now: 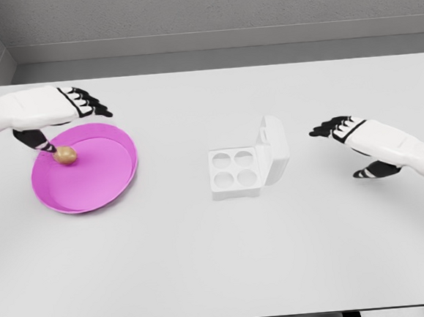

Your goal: Pack egg into the box and close the box lid

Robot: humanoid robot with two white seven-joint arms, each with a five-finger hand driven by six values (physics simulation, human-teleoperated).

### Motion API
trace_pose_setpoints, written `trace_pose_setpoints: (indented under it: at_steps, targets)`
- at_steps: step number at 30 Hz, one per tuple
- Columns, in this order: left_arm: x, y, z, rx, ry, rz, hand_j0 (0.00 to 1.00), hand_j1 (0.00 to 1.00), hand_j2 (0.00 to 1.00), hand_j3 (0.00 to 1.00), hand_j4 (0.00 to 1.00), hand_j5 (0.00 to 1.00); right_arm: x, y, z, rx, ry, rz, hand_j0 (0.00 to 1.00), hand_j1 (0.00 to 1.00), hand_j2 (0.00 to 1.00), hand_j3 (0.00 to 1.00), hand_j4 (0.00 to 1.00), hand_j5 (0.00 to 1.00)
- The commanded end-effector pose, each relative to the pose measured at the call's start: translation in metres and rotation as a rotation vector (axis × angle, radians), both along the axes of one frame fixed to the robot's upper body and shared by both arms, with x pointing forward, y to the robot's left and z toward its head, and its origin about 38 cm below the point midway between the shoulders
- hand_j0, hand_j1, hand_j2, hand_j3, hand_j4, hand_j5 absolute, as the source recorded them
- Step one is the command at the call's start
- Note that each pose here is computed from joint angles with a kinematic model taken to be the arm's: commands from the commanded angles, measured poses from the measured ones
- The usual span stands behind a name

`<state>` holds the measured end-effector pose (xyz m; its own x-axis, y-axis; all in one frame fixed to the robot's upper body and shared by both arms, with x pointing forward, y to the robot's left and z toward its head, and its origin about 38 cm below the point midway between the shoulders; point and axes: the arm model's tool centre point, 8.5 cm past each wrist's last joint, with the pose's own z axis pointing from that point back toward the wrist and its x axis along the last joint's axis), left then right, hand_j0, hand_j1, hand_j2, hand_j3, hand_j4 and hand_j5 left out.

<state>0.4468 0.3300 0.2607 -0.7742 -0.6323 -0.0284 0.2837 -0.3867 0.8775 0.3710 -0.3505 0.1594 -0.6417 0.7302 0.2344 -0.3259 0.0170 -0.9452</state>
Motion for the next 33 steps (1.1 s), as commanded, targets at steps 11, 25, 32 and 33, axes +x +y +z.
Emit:
trace_pose_setpoints:
  at_steps: [11,25,32,33]
  targets:
    - [0.018,0.018,-0.061,-0.087,0.194,0.114,1.0,1.0,1.0,1.0,1.0,1.0,0.003,-0.013,-0.014,-0.015,0.038,-0.049,1.0,1.0,1.0,1.0,1.0,1.0]
    - [0.015,0.02,-0.077,-0.017,0.197,0.119,0.79,0.79,0.79,0.79,0.79,0.79,0.004,-0.024,-0.016,-0.031,0.046,-0.075,1.0,1.0,1.0,1.0,1.0,1.0]
    - [0.015,0.026,-0.074,0.017,0.167,0.132,0.81,0.81,0.81,0.81,0.81,0.81,0.004,-0.024,-0.017,-0.031,0.047,-0.075,1.0,1.0,1.0,1.0,1.0,1.0]
    - [0.015,0.026,-0.074,0.019,0.164,0.128,0.81,0.81,0.81,0.81,0.81,0.81,0.004,-0.025,-0.016,-0.032,0.047,-0.076,1.0,1.0,1.0,1.0,1.0,1.0]
